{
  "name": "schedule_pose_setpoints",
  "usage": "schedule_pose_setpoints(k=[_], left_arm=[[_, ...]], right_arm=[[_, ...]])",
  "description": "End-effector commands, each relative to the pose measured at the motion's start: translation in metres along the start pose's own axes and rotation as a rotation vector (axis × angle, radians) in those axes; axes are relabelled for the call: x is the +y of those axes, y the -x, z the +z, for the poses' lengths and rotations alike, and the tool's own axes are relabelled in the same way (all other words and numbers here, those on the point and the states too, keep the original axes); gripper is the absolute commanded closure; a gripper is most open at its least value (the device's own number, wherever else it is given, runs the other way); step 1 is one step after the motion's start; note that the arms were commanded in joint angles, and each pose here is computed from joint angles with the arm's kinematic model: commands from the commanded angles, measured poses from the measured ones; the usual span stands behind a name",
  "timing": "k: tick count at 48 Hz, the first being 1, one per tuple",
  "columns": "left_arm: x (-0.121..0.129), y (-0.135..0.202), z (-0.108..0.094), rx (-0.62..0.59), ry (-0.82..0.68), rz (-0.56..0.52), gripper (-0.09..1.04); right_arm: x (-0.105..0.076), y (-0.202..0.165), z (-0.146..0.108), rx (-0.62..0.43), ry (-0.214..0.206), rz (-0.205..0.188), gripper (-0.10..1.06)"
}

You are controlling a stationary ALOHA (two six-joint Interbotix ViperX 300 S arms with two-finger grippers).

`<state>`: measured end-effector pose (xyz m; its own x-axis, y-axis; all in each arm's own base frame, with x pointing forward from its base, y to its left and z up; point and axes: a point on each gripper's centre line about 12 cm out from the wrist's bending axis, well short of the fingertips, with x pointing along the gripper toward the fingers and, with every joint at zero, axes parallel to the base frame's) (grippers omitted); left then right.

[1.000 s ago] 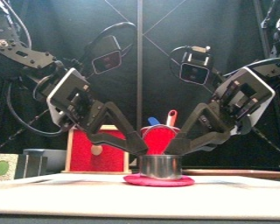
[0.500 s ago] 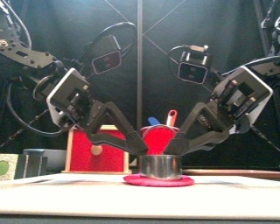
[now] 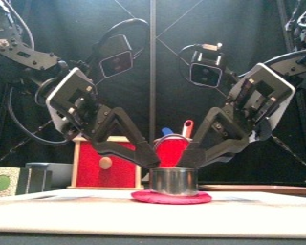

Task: Get the cutter from the drawer then cut the dough then place the extra dough in the bowl
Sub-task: Cut the dough

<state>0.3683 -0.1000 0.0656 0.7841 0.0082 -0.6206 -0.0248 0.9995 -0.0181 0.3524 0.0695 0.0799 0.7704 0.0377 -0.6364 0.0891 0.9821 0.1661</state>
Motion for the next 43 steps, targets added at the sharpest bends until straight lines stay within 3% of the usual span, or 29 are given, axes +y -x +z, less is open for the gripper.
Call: schedule_pose_setpoints(k=[1, 8, 14, 22, 43], left_arm=[[-0.008, 0.003, -0.014, 0.06, -0.019, -0.03, 0.4], [-0.006, 0.004, -0.012, 0.042, -0.02, -0.023, 0.27], [-0.007, 0.004, -0.009, 0.035, -0.019, -0.024, 0.18], [-0.007, 0.007, -0.003, 0.013, -0.01, -0.025, 0.18], [0.01, 0.03, 0.049, -0.18, -0.084, 0.01, 0.18]], right_arm=[[0.004, 0.005, 0.006, -0.016, -0.001, 0.013, 0.32], [0.005, 0.005, 0.011, -0.033, -0.011, 0.017, 0.2], [0.009, 0.003, 0.019, -0.056, -0.005, 0.025, 0.17], [0.01, 0.003, 0.026, -0.075, 0.007, 0.032, 0.17], [0.018, 0.011, 0.054, -0.16, 0.065, 0.072, 0.17]])
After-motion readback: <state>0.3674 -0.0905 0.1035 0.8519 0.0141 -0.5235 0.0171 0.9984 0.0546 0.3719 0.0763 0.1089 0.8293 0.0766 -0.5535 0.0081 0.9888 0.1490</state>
